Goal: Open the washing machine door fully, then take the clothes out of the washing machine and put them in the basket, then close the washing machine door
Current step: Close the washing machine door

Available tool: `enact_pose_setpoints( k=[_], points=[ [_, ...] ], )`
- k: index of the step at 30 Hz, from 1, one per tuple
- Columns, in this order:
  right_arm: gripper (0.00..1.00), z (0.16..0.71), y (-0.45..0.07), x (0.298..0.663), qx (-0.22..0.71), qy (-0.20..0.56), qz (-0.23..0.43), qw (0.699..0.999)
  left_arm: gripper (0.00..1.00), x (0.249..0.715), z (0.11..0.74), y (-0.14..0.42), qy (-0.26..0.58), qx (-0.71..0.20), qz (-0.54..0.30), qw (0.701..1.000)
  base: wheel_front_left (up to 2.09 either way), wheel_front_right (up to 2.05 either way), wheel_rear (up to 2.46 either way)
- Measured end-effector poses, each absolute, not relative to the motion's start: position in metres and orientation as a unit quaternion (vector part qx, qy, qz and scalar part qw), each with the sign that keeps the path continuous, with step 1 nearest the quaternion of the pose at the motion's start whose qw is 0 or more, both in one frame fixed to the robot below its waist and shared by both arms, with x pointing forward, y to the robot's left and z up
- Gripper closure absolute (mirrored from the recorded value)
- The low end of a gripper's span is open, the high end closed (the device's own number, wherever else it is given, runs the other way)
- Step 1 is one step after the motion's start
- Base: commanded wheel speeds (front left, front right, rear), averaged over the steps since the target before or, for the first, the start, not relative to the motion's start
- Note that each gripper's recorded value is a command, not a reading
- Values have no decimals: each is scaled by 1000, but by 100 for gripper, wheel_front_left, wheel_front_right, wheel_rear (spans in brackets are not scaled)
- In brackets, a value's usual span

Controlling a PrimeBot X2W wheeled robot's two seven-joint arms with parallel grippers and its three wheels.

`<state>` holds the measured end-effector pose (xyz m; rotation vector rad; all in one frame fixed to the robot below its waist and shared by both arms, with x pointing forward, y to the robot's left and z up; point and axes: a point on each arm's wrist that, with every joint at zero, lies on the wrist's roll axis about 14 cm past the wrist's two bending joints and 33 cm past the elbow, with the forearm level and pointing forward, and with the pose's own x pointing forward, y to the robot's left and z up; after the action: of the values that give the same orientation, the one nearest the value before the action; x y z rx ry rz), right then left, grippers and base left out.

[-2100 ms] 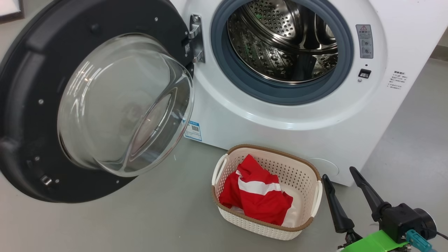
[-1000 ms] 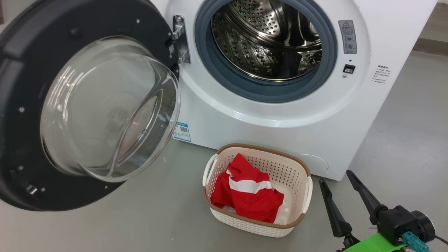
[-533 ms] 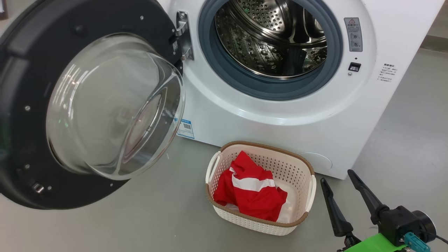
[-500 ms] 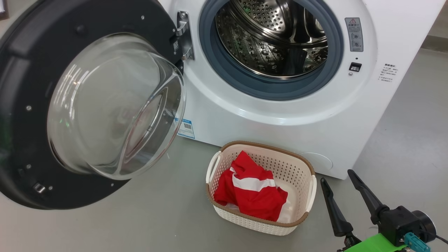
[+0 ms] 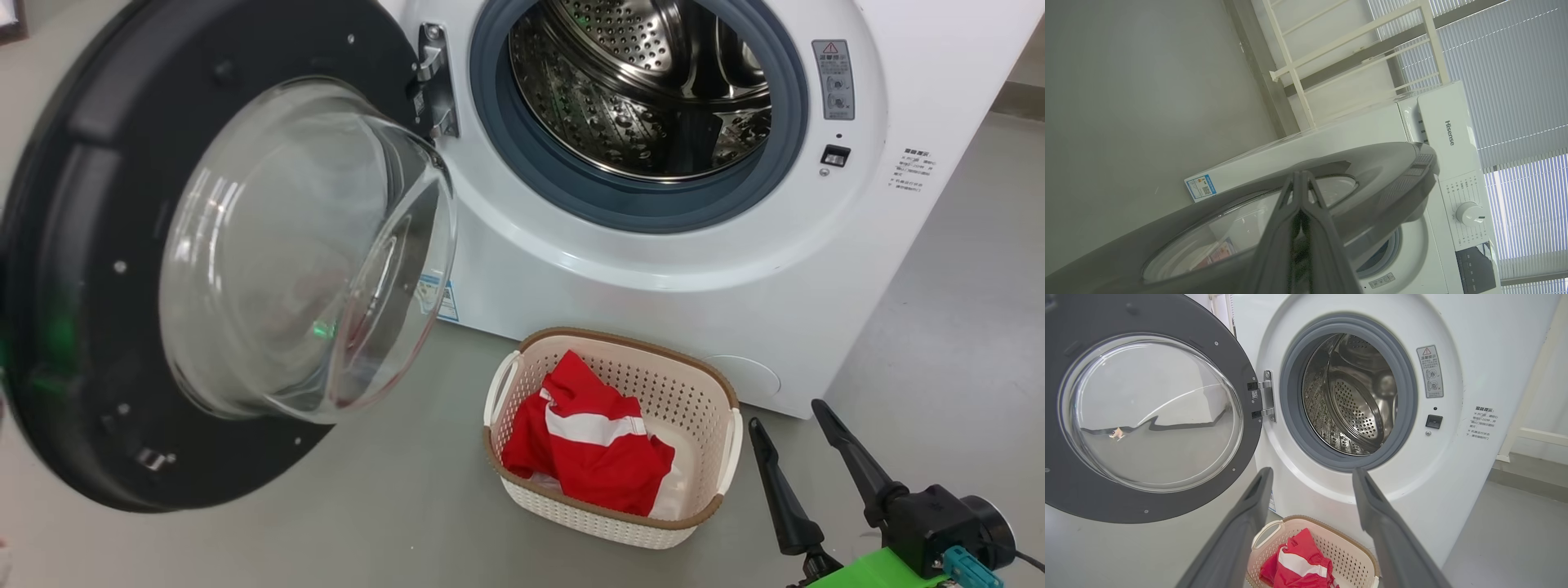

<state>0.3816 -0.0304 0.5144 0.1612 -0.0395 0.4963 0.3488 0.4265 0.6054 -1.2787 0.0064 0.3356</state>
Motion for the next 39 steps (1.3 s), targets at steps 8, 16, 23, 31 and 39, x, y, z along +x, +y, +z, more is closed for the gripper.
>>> enact_pose_setpoints(
  k=[8,16,23,31,39],
  points=[
    [0,514,-29,381,82,-21,246,965,100,351,600,396,28,-598,120,792,0,0,0],
    [0,514,-28,381,87,-22,247,965,100,352,612,371,23,-610,80,788,0,0,0],
    [0,514,-30,381,88,-23,245,965,100,359,623,341,32,-605,40,794,0,0,0],
    [0,513,-38,382,92,-22,233,968,100,369,622,313,48,-615,8,787,0,0,0],
    [0,513,-45,384,93,-25,222,970,100,383,617,281,75,-619,-25,781,0,0,0]
  ],
)
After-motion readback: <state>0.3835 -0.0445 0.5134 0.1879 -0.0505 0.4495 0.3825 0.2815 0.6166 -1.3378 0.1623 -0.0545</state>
